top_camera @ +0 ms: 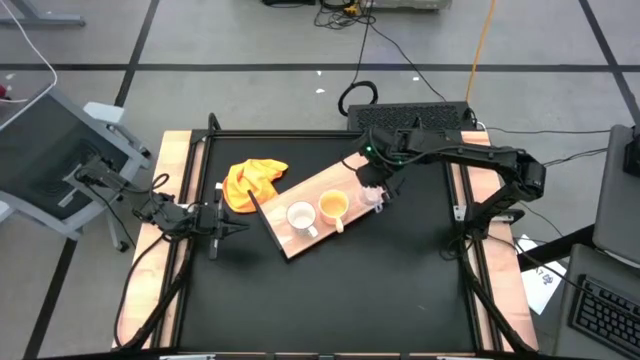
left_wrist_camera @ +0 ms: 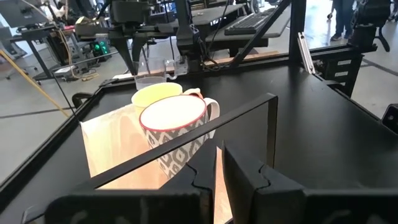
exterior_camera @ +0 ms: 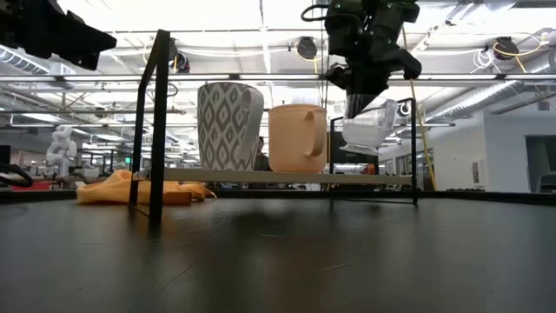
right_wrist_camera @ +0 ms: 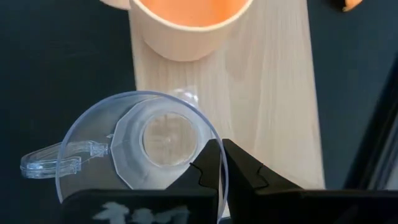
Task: Stack small to large cups/mugs on shelf
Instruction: Put the transparent mug on the shelf
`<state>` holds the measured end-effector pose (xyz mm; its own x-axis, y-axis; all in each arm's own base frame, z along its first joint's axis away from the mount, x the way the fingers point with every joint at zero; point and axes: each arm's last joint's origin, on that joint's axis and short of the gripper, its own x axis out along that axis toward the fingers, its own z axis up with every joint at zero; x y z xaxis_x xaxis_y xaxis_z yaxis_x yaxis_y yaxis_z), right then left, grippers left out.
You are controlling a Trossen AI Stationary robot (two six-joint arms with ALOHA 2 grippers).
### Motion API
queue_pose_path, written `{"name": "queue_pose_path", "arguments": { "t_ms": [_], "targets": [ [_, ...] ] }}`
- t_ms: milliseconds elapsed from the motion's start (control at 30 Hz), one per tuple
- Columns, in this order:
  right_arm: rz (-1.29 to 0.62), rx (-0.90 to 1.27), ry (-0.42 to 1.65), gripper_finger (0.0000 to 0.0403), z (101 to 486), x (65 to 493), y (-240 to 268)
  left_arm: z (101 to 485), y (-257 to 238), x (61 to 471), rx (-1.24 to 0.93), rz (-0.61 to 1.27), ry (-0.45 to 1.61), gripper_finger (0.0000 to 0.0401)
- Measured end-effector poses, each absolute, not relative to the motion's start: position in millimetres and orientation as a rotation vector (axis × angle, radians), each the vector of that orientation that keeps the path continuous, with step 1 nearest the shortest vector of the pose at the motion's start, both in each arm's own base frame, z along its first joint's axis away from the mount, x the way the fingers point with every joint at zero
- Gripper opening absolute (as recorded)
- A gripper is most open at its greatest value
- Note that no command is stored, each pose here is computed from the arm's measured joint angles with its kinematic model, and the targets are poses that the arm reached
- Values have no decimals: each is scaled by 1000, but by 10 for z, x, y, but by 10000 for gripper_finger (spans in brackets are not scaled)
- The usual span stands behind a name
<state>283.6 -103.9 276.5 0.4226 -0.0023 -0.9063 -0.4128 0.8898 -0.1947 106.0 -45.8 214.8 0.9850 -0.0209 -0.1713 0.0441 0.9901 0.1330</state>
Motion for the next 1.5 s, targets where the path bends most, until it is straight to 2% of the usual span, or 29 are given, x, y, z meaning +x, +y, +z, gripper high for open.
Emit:
{"name": "queue_pose_path", "arguments": {
  "t_ms": [600,1067,1500],
  "targets": [
    [308,-379,1167,0,2378,3007,-1310,2141,-457,1059,144,-32,176,31],
    [333,-511,1103,0,2382,3042,-1415,2139,-458,1059,147,-33,178,31],
    [319,-473,1108,0,2380,3037,-1413,2133,-457,1058,152,-33,184,31]
  ]
}}
